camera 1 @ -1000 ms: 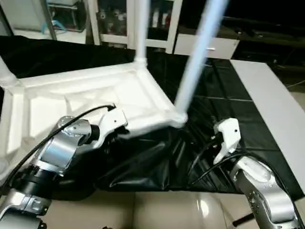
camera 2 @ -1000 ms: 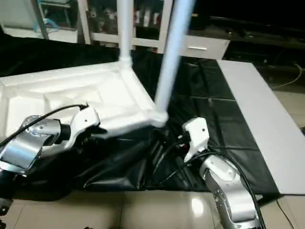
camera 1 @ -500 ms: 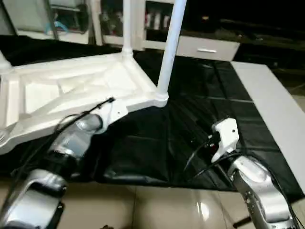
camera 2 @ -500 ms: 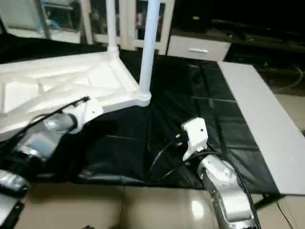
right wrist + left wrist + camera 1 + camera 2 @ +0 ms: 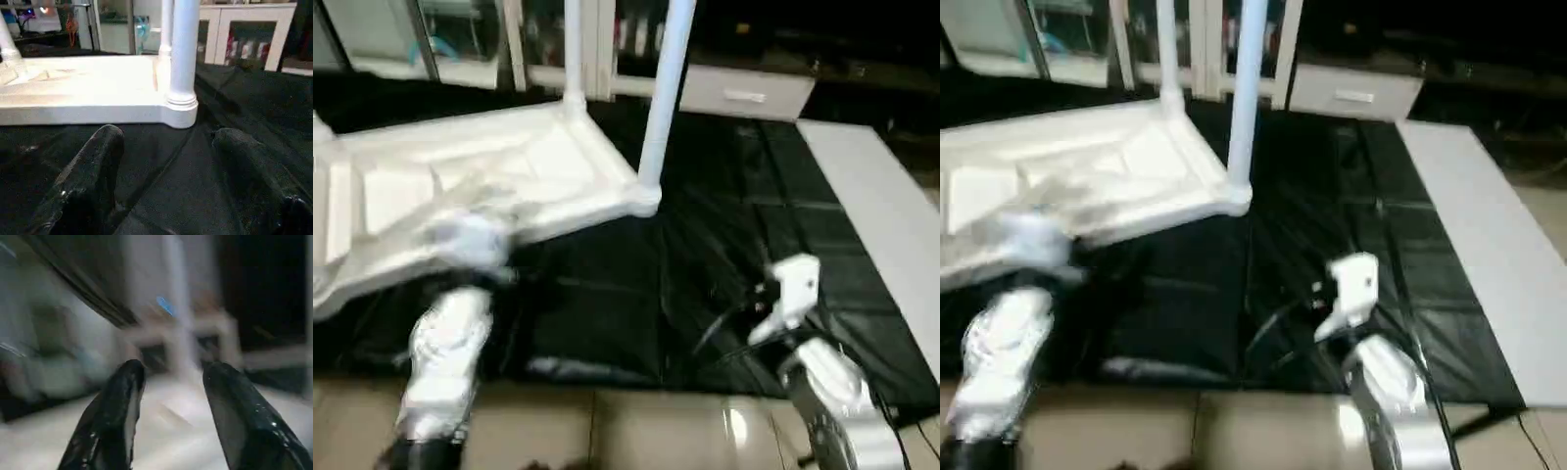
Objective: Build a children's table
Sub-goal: Rotate leg to tighten, then rotate table base
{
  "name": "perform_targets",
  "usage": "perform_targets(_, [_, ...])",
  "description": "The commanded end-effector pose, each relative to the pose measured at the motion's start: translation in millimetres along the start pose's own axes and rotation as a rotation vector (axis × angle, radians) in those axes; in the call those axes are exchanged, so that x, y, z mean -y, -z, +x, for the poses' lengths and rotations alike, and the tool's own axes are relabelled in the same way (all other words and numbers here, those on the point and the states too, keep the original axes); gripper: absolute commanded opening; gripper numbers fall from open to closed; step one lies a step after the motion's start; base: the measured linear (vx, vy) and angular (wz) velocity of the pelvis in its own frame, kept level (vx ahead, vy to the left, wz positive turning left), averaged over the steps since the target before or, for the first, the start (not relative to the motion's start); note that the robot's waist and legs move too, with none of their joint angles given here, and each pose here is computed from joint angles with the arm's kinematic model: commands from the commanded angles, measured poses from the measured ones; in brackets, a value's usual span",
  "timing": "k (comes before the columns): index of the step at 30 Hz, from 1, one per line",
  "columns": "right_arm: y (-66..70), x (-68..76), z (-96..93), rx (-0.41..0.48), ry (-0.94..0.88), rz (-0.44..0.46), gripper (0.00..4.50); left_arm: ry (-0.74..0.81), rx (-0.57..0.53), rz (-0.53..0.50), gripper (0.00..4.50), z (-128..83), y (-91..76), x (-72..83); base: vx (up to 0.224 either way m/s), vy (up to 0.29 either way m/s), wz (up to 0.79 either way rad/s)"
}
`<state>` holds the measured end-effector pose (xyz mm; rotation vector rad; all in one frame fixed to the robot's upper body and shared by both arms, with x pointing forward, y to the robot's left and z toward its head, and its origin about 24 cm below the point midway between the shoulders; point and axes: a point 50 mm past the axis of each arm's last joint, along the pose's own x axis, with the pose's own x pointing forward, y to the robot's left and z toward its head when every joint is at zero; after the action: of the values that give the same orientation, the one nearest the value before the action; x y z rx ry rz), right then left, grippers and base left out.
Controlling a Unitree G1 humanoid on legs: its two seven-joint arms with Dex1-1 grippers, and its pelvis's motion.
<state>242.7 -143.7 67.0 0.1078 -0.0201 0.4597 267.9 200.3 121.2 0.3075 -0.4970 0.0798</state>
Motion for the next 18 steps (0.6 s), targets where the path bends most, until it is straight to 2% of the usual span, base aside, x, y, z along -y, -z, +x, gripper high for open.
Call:
perform_targets(1, [-4.2,0.0,4.3,0.029,-0.007,-0.003,3.23,-0.118,0.093,0.066,2.69,0.3,-20.0,-10.4,0.0,0.0,0.0])
perform_targets(5, [-7.0,-0.7,9.8,0.049,-0.022,0.003,3.23,-0.31,0.152,0.123,3.03,0.0,-42.7,-33.5,0.0,0.0,0.0])
perform_targets(7, [-7.8,-0.4,11.1,0.054,-0.026,0.003,3.23,-0.341,0.173,0.138,3.13,1.8,-48.4,-38.2,0.0,0.0,0.0])
perform_targets(11, [-8.0,-0.5,19.1,0.07,-0.055,0.002,3.23,-0.479,0.244,0.198,3.47,11.8,-65.2,-63.1,0.0,0.0,0.0])
perform_targets(14, [-6.1,-3.8,26.4,0.068,-0.085,0.011,3.23,-0.599,0.256,0.26,3.64,13.9,-74.0,-82.7,0.0,0.0,0.0])
perform_targets(18, [-4.3,-5.9,28.8,0.065,-0.098,0.018,3.23,-0.614,0.223,0.273,3.93,16.4,-70.7,-90.8,0.0,0.0,0.0])
